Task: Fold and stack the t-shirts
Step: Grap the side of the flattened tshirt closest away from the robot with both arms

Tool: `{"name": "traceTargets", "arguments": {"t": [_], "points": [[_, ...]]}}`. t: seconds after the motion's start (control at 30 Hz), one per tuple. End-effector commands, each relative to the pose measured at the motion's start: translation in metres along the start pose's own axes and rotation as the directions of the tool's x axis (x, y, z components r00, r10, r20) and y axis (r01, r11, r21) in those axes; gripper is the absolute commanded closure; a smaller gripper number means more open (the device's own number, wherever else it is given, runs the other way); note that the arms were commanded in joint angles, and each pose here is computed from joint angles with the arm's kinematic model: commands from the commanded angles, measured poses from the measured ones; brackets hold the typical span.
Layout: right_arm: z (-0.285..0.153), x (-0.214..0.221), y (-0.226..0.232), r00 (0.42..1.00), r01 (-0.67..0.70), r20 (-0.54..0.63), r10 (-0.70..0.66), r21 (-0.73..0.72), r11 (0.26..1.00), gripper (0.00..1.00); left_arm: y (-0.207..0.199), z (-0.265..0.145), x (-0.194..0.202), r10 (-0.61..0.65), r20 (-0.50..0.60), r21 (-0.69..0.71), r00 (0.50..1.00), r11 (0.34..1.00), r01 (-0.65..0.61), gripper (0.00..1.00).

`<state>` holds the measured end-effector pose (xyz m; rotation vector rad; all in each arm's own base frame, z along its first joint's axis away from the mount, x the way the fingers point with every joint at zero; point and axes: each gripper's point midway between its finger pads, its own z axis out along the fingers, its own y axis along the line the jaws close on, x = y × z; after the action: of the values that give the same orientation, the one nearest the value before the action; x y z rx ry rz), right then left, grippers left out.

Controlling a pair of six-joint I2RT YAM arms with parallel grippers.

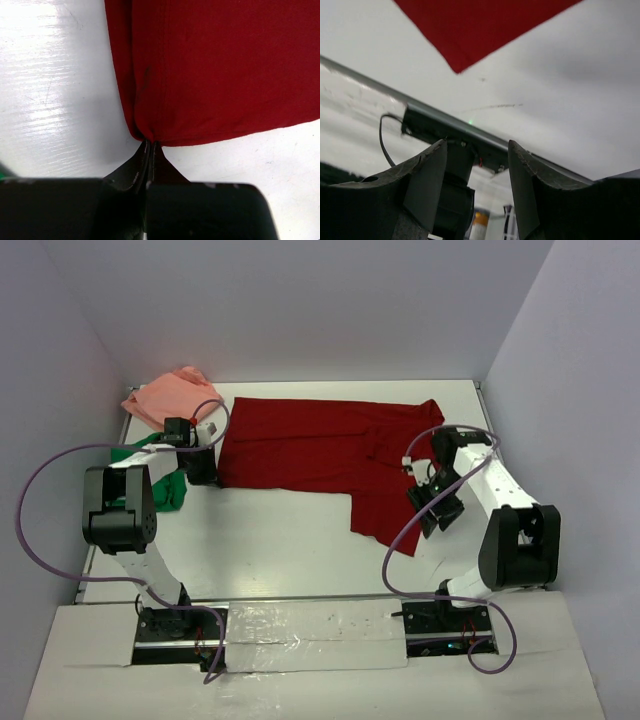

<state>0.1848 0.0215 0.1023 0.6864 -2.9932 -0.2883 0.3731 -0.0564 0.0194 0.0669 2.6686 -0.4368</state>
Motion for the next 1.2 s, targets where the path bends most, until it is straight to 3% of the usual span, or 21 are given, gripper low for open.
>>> {"name": "traceTargets", "arguments": {"t": [0.0,0.27,0.5,1.17], "points": [[0.006,0.029,0.006,0.991,0.072,-0.108,-0.075,-0.026,0.997,0.41,-0.005,-0.006,-0.012,0.019,0.046,0.016,0.999,1.0,-0.02,1.0],[0.034,0.004,0.011,0.991,0.13,0.046,-0.128,-0.03,0.991,0.4,-0.009,-0.011,-0.019,0.024,0.066,0.025,0.998,0.999,-0.026,1.0],[0.042,-0.015,0.003,0.946,0.255,0.17,-0.277,0.136,0.957,0.39,-0.009,-0.011,-0.02,0.027,0.073,0.027,0.997,0.999,-0.029,1.0],[0.094,-0.019,0.006,0.888,0.404,0.122,-0.443,0.254,0.879,0.41,-0.01,-0.01,-0.021,0.031,0.072,0.034,0.997,0.999,-0.033,1.0]]}}
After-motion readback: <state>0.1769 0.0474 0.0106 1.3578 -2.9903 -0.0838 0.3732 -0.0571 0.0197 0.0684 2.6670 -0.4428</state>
